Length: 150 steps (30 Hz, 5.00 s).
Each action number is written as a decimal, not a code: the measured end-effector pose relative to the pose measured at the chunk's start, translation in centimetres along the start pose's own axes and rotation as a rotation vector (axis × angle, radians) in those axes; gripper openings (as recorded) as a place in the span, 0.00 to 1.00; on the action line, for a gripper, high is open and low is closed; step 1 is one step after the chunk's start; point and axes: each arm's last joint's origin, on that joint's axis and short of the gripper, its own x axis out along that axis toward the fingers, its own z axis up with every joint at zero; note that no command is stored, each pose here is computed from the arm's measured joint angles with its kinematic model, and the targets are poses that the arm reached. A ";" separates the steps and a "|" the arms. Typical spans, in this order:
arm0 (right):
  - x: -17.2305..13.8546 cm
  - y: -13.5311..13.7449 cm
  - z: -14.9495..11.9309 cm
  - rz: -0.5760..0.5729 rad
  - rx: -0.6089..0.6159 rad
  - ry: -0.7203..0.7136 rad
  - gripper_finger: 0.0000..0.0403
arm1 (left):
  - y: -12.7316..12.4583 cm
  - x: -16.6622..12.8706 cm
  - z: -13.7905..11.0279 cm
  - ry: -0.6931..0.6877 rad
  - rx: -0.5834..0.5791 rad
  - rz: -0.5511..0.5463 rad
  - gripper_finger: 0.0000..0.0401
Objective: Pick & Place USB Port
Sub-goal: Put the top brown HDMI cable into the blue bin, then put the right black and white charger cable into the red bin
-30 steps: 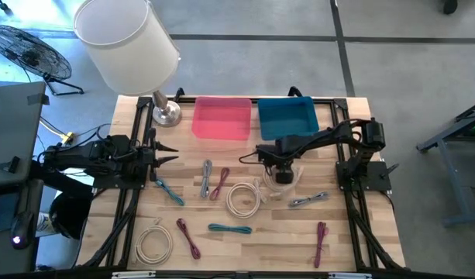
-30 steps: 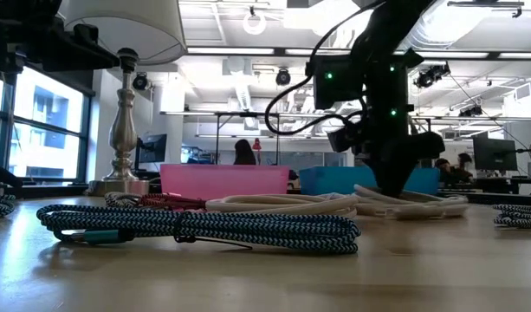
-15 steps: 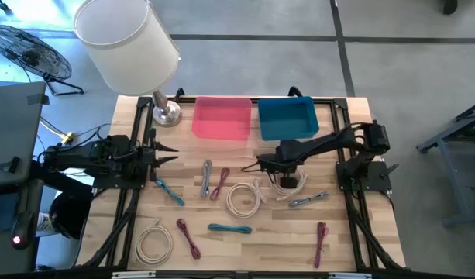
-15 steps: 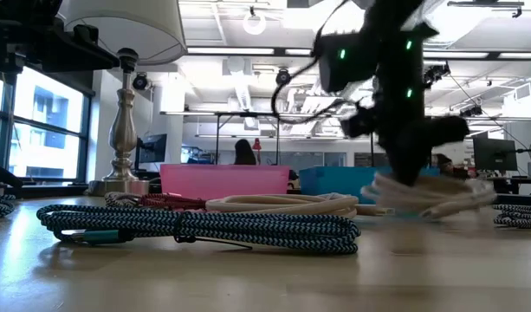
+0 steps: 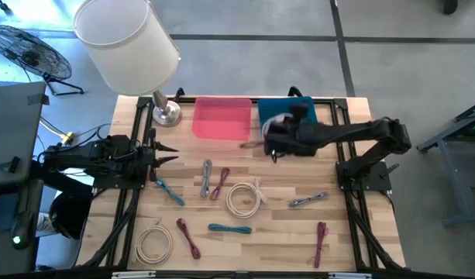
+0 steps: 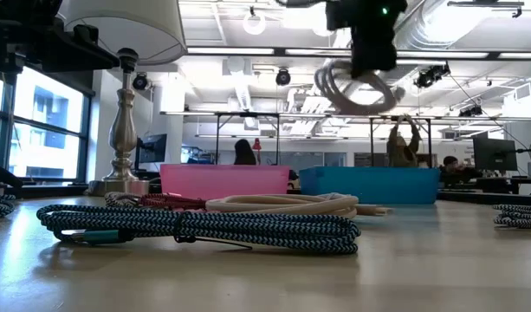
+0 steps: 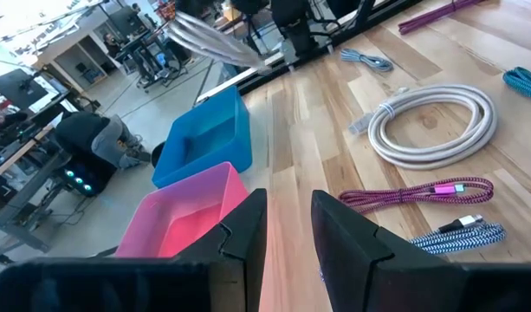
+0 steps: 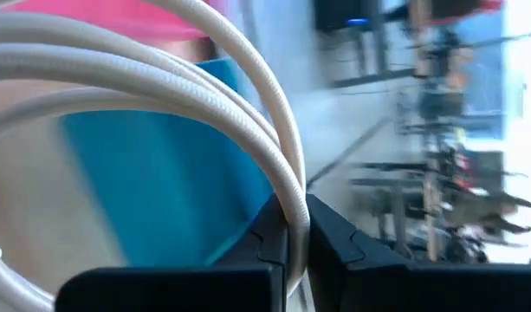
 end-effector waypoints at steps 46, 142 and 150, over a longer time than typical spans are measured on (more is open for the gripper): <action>19.5 -4.4 -3.8 0.468 0.301 0.393 0.03 | 0.0 0.0 -0.1 0.005 0.001 -0.002 0.22; -2.0 15.0 -14.7 1.128 -0.127 0.224 0.53 | -1.0 4.7 -0.2 0.193 -0.040 -0.088 0.22; -1.3 17.2 -14.3 1.148 -0.202 0.264 0.52 | -1.1 4.9 -0.3 0.206 -0.040 -0.101 0.22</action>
